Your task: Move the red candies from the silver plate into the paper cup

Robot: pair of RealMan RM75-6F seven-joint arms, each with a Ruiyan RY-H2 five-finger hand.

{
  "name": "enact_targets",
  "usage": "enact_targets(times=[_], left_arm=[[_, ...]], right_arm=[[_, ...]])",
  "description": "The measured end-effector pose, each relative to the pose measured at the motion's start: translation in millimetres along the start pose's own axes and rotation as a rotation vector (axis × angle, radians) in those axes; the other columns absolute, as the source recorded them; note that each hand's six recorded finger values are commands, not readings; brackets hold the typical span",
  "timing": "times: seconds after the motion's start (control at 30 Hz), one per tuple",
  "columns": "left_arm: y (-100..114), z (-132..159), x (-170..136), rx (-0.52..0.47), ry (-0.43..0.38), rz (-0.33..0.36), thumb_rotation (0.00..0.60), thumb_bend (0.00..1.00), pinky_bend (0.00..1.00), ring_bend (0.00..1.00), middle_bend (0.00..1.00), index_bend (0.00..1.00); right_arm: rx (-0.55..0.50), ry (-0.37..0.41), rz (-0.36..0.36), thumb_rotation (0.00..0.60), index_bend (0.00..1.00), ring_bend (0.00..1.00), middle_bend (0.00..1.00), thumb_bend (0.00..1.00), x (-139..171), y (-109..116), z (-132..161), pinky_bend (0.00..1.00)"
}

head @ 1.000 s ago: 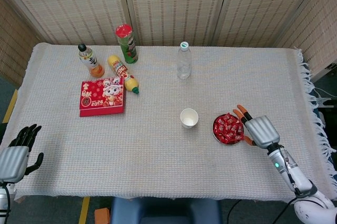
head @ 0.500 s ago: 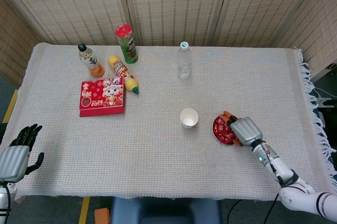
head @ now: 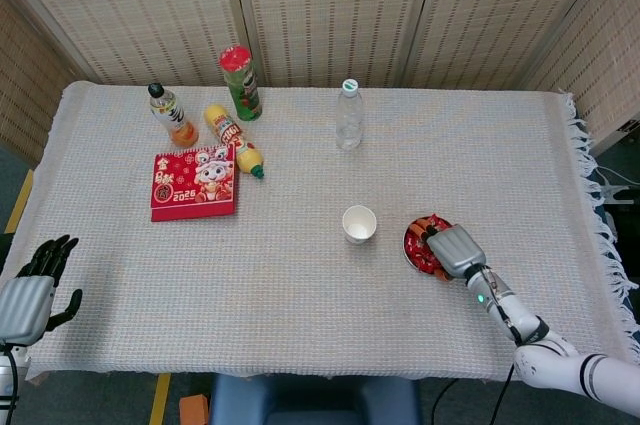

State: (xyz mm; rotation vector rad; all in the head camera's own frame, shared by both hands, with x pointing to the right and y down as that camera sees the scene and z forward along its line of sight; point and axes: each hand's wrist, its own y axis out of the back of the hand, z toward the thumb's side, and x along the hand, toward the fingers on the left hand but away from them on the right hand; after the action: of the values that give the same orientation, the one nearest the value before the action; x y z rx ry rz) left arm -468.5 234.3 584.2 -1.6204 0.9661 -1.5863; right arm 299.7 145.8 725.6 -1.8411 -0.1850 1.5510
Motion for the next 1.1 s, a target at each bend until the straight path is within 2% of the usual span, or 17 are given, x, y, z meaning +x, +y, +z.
enact_targets(times=[0.23, 0.57, 0.87, 1.1], left_arm=[[0.1, -0.4, -0.2, -0.002, 0.001, -0.001, 0.6, 0.44, 0.27, 0.03, 0.0, 0.0], [-0.3, -0.9, 0.4, -0.003, 0.003, -0.005, 0.6, 0.44, 0.28, 0.03, 0.0, 0.0], [0.5, -1.7, 0.1, -0.006, 0.006, -0.003, 0.6, 0.44, 0.3, 0.04, 0.0, 0.0], [-0.2, -2.5, 0.6, -0.005, 0.011, -0.009, 0.6, 0.44, 0.3, 0.04, 0.0, 0.0]], right_arm=[[0.025, -0.03, -0.003, 0.6, 0.14, 0.73, 0.19, 0.21, -2.6, -3.1, -1.7, 0.95], [0.073, -0.064, -0.02, 0.6, 0.23, 0.74, 0.26, 0.21, -5.0, -3.6, -2.2, 0.97], [0.122, -0.094, -0.028, 0.6, 0.4, 0.75, 0.37, 0.21, -9.3, -5.2, -1.9, 0.99], [0.152, -0.102, -0.045, 0.6, 0.47, 0.76, 0.44, 0.21, -11.0, -4.7, 0.8, 1.0]])
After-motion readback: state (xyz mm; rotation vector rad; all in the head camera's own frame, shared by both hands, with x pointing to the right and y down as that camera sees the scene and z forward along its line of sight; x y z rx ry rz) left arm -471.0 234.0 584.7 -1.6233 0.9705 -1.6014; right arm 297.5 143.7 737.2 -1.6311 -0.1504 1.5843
